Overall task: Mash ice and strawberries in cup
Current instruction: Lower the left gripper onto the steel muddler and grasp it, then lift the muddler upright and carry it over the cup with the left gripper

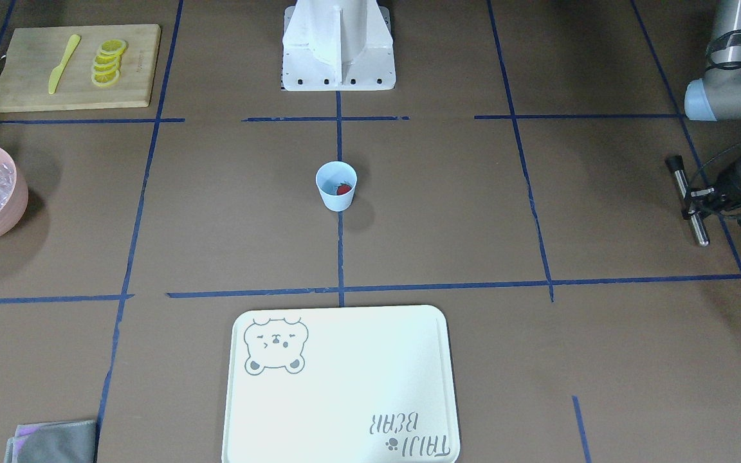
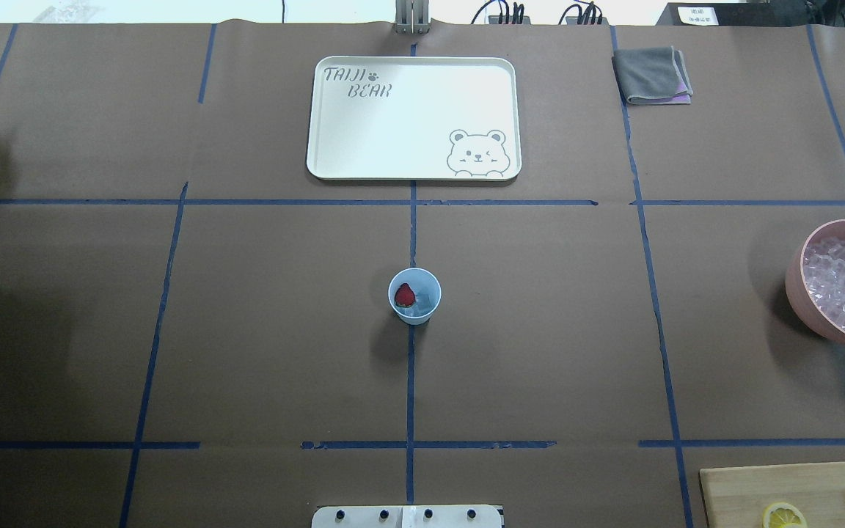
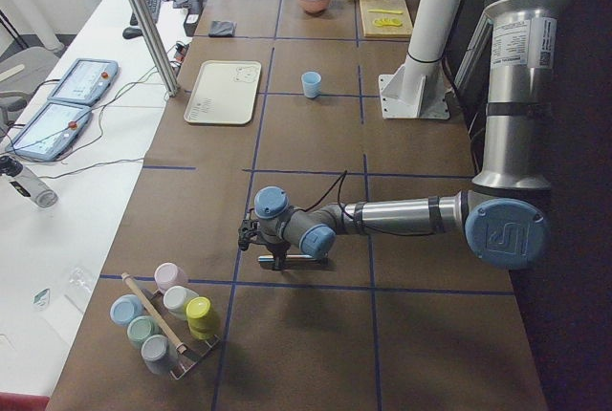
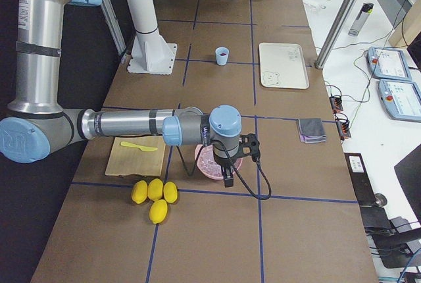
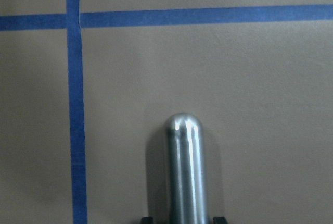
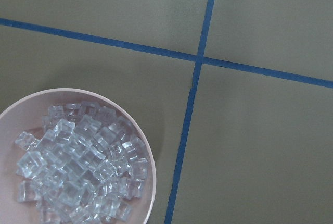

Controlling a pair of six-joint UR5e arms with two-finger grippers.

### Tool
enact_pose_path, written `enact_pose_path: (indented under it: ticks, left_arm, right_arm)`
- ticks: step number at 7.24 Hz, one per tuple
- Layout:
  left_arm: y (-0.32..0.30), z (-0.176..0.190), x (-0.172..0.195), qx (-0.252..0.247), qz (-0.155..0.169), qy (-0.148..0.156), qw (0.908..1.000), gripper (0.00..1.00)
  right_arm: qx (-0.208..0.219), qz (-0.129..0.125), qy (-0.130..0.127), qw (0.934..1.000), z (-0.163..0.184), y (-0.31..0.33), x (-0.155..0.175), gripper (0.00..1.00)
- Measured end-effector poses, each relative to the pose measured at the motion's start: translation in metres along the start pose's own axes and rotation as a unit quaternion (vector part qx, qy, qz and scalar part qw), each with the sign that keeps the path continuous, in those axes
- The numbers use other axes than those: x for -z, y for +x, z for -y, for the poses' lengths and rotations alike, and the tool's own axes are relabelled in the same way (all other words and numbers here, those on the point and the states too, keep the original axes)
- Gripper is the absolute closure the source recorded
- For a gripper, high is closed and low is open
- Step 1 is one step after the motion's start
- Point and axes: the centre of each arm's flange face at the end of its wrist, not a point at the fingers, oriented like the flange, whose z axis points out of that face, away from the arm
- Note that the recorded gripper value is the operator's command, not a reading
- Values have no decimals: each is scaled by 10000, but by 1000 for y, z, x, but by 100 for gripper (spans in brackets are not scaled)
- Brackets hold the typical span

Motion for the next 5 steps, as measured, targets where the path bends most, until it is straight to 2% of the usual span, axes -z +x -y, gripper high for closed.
enact_pose_path:
  ticks: [2, 3, 4, 5]
  left_arm:
    - [36, 21, 24, -274, -173, 274, 9991, 100]
    - [68, 37, 48, -658, -347, 573, 9956, 99]
    - [102, 54, 73, -1397, -539, 973, 9839, 99]
    - [137, 72, 99, -2202, -693, 1406, 9628, 98]
  right_arm:
    - [2, 2, 2, 10000, 0, 0, 0, 1]
    - [1, 2, 6, 10000, 1, -1, 1, 1]
    - [-2, 2, 7, 10000, 1, -1, 1, 1]
    - [-5, 3, 6, 10000, 1, -1, 1, 1]
